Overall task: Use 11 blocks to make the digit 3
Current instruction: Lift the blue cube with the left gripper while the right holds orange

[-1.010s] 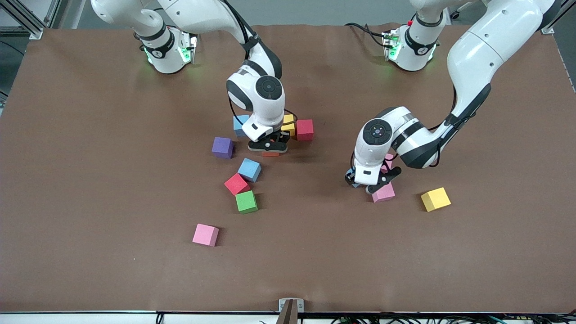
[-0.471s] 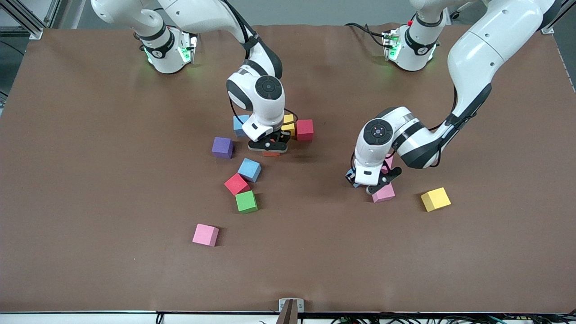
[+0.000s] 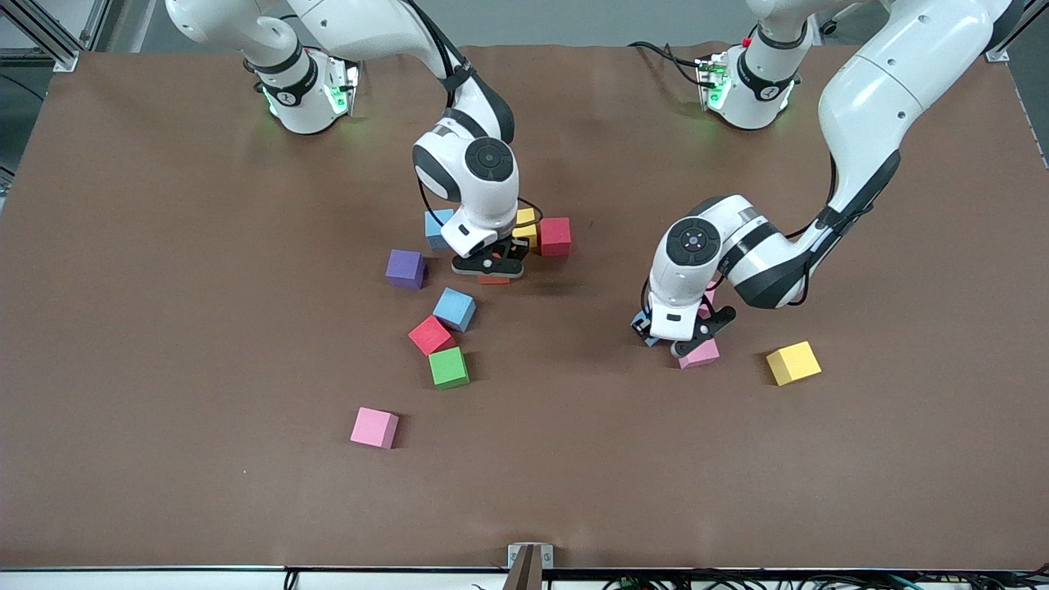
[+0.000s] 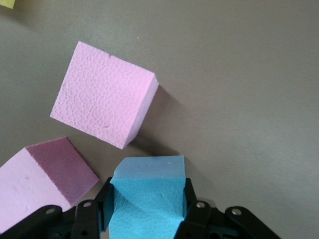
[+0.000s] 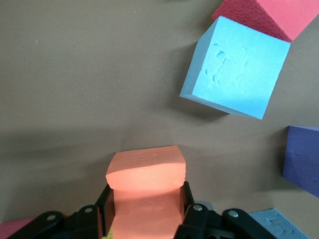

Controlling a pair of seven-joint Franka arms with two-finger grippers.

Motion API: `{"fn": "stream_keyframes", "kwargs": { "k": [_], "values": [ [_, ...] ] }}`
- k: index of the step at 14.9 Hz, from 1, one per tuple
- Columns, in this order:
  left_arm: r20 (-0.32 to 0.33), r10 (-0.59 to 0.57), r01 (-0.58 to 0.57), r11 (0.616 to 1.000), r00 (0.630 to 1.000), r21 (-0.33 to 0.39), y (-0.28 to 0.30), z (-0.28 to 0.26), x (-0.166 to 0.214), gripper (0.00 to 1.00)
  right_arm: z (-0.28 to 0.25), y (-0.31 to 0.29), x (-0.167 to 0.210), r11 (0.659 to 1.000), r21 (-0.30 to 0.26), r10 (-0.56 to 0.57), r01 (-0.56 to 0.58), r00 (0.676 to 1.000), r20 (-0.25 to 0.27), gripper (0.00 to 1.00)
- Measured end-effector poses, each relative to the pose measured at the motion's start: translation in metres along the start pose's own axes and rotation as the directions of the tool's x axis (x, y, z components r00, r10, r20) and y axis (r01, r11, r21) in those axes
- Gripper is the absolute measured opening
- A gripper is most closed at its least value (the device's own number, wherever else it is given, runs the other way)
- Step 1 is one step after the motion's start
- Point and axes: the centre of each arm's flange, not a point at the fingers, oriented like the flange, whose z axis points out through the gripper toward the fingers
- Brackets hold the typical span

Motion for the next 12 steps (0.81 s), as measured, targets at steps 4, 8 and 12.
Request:
{"fn": "stream_keyframes", "kwargs": {
  "k": [4, 8, 12],
  "values": [
    [0.021, -0.050, 0.051, 0.998, 0.999, -0.036, 0.007, -0.038, -0.003, 0.56, -0.003, 0.000, 0.000, 1.000, 0.008, 0.009, -0.009, 1.000, 0.003, 0.55],
    [0.057, -0.144, 0.146, 0.989, 0.988, -0.037, 0.006, -0.054, -0.002, 0.56, -0.005, 0.000, 0.001, 0.999, 0.023, 0.031, -0.031, 0.999, 0.017, 0.55],
    [0.057, -0.209, 0.210, 0.978, 0.976, -0.014, 0.003, -0.054, 0.000, 0.56, -0.002, 0.003, 0.001, 0.999, 0.034, 0.037, -0.038, 0.999, 0.012, 0.55]
  ]
}}
